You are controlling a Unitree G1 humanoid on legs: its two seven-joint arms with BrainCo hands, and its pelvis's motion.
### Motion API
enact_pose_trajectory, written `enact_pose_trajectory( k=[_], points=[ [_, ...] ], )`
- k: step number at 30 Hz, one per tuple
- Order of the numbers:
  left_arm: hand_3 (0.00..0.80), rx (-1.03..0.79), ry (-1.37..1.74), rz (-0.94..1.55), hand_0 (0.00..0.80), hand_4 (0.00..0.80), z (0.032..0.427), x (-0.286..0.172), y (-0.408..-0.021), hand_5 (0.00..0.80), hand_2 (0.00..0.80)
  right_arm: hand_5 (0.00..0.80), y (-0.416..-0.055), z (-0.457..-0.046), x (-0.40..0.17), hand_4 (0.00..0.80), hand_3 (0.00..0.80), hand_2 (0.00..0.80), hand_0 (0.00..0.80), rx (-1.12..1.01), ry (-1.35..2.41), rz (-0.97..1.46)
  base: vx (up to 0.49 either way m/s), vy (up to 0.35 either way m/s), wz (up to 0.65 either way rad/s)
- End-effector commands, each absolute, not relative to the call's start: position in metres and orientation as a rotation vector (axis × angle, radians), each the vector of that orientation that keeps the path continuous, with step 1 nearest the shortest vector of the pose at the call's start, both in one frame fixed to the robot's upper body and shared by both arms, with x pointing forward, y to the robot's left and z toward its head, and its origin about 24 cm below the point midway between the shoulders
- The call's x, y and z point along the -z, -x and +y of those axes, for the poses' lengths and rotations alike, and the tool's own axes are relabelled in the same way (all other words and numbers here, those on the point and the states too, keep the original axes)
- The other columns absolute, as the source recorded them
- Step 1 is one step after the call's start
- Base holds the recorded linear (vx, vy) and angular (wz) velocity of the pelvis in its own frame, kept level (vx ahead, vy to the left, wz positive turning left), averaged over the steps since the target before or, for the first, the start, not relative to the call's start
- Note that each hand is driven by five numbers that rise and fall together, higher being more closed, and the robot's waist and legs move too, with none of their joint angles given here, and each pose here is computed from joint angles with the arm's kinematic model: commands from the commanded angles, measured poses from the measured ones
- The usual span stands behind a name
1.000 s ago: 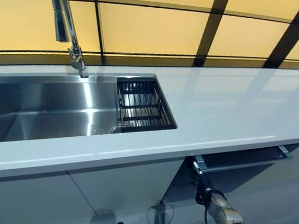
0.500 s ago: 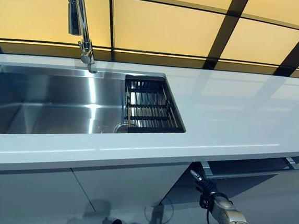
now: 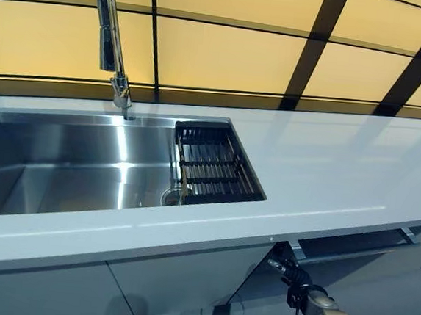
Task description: Take plates into dishwasher
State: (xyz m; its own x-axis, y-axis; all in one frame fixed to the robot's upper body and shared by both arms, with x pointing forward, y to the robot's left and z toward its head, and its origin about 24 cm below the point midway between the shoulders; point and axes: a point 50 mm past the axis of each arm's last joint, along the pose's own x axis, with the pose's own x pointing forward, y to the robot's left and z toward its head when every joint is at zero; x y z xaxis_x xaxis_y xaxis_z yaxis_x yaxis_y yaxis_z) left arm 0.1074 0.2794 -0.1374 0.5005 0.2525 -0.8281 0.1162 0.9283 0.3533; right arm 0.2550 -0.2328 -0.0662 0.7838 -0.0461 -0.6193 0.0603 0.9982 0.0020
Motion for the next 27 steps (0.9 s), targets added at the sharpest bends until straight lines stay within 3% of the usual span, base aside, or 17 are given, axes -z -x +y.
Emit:
enact_pose_trajectory(
  k=[1, 5, 9, 18, 27],
  points=[
    [0.000, -0.082, -0.413, 1.051, 0.000, 0.000, 0.283, 0.137, -0.105, 0.000, 0.000, 0.000, -0.300, -0.253, -0.001, 0.000, 0.000, 0.000, 0.000, 0.050, 0.043, 0.346, 0.005, 0.074, -0.28],
    [0.000, -0.094, -0.408, 1.040, 0.000, 0.000, 0.283, 0.136, -0.107, 0.000, 0.000, 0.000, -0.285, -0.263, 0.013, 0.000, 0.000, 0.000, 0.000, 0.057, 0.069, 0.406, -0.024, 0.015, -0.15],
    [0.000, -0.093, -0.425, 0.992, 0.000, 0.000, 0.288, 0.128, -0.124, 0.000, 0.000, 0.000, -0.247, -0.285, 0.046, 0.000, 0.000, 0.000, 0.000, 0.120, 0.101, 0.564, -0.105, -0.106, 0.16],
    [0.000, -0.106, -0.443, 0.918, 0.000, 0.000, 0.296, 0.114, -0.152, 0.000, 0.000, 0.000, -0.185, -0.305, 0.094, 0.000, 0.000, 0.000, 0.000, 0.241, 0.123, 0.818, -0.232, -0.235, 0.22],
    [0.000, -0.137, -0.380, 0.935, 0.000, 0.000, 0.289, 0.121, -0.145, 0.000, 0.000, 0.000, -0.159, -0.312, 0.106, 0.000, 0.000, 0.000, 0.000, 0.302, 0.135, 0.893, -0.220, -0.141, 0.03]
  ],
)
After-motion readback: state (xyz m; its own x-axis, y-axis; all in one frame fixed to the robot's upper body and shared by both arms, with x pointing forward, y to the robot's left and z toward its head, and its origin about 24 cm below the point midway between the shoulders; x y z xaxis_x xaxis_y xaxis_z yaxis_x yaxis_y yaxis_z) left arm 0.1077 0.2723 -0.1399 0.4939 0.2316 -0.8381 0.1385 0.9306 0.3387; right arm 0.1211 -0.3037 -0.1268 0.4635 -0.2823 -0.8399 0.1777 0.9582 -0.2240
